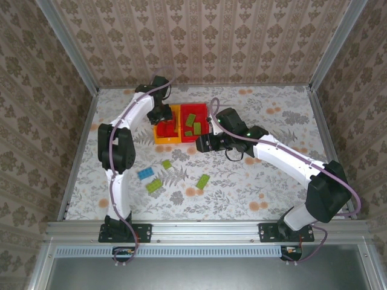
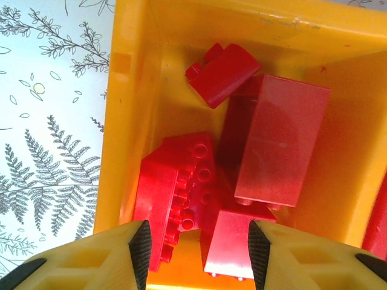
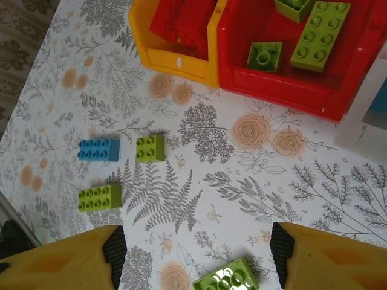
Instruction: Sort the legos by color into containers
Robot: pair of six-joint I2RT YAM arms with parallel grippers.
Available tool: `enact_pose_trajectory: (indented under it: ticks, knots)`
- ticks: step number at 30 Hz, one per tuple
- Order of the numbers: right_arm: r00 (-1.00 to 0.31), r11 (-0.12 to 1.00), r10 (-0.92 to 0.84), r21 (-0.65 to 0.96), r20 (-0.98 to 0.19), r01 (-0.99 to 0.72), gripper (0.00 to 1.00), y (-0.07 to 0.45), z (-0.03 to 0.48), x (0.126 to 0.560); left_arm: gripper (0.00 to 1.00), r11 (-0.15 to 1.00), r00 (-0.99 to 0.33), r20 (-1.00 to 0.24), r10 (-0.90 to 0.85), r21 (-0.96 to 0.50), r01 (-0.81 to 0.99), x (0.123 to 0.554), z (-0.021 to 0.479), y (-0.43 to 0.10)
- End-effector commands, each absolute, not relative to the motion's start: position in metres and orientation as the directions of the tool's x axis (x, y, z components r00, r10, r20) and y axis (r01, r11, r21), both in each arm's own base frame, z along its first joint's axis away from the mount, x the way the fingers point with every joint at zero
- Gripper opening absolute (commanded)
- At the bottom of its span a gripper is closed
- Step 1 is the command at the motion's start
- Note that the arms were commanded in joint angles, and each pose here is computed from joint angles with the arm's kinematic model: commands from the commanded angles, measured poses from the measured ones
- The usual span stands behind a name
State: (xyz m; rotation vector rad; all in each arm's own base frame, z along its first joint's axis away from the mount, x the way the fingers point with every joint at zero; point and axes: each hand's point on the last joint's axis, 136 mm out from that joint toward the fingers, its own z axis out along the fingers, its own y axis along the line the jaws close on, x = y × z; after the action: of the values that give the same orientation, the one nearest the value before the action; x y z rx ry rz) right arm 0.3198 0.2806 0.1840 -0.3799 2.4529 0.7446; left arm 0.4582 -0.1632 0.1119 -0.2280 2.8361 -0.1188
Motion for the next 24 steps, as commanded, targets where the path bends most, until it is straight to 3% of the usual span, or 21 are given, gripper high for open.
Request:
enact_pose_trajectory:
  ticks: [1,6,14,18,24]
  knots:
    - [-0.779,0.823,-0.125,0.374,-0.614,-0.427,0.67,0.277,0.184,0.322,0.50,0.981,-0.918,-0.362,-0.160,-0.161,-0.108,0.451,0.167,-0.171]
    - [-0.744,0.822,-0.181,0.315,-0.643,-0.474,0.67,0.280,0.179,0.315,0.53,0.975,-0.900,-0.399,-0.175,-0.197,-0.102,0.433,0.193,-0.172]
    - [-0.589,0.711,-0.444,0.134,-0.675,-0.690,0.68,0.305,0.141,0.279,0.53,0.945,-0.869,-0.418,-0.265,-0.292,-0.147,0.375,0.214,-0.155]
    - [-0.699,0.788,-0.427,0.144,-0.573,-0.599,0.68,0.290,0.123,0.263,0.53,0.935,-0.890,-0.368,-0.268,-0.323,-0.148,0.331,0.202,-0.151]
    - [-0.916,0.922,-0.222,0.233,-0.334,-0.308,0.68,0.270,0.099,0.233,0.53,0.940,-0.918,-0.348,-0.189,-0.333,-0.067,0.274,0.177,-0.148]
